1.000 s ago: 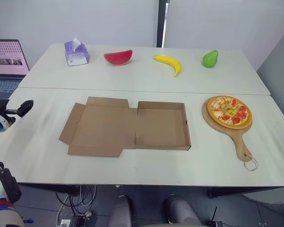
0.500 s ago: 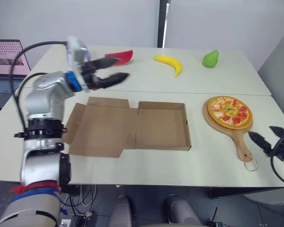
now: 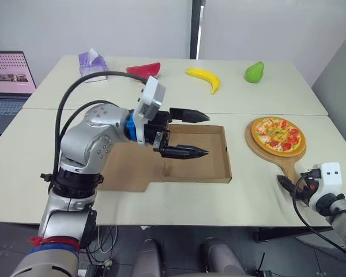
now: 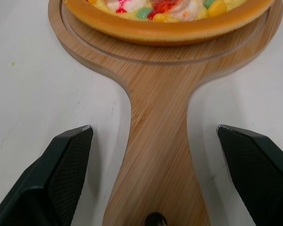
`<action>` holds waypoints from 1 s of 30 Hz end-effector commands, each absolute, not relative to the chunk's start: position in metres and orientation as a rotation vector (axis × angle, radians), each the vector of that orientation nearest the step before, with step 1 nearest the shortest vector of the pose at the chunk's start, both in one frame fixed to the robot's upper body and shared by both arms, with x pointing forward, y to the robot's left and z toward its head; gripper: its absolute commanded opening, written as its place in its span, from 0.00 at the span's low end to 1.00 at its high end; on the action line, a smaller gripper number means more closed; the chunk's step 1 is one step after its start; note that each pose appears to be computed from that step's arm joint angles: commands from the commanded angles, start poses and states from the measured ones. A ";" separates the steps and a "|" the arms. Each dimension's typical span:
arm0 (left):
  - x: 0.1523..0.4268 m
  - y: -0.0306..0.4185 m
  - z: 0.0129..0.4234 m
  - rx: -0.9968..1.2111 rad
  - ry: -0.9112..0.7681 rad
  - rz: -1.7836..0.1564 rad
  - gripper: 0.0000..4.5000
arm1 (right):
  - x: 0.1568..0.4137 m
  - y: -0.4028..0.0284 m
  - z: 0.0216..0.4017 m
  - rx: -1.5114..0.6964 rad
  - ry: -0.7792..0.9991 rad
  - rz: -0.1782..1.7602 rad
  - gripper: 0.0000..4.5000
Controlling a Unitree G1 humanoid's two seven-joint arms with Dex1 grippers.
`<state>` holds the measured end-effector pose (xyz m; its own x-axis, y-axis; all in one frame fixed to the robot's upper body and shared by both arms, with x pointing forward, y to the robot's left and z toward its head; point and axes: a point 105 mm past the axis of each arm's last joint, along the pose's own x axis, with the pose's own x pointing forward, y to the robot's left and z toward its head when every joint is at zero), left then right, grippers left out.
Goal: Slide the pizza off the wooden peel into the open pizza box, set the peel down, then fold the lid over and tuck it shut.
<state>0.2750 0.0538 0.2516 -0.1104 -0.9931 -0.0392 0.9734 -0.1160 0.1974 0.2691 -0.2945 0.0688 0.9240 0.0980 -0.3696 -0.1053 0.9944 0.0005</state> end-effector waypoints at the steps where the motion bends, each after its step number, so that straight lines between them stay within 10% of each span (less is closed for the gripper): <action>1: 0.268 0.052 0.262 0.213 -0.185 -1.696 0.99 | 0.274 -0.297 0.059 -0.040 0.394 0.110 1.00; 7: 0.269 0.050 0.269 0.210 -0.211 -1.671 1.00 | 0.280 -0.296 0.053 -0.019 0.385 0.130 0.92; 15: 0.284 0.054 0.271 0.225 -0.238 -1.567 1.00 | 0.283 -0.295 0.054 -0.002 0.341 0.101 0.39; 30: 0.312 0.108 0.284 0.125 -0.180 -1.313 1.00 | 0.328 -0.256 0.172 -0.241 0.009 0.361 0.38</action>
<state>0.3193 0.1020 0.2737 0.2550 -0.9656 0.0510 0.9467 0.2600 0.1904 0.3236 -0.2710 0.1211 0.9439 0.2593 -0.2043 -0.2908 0.9461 -0.1428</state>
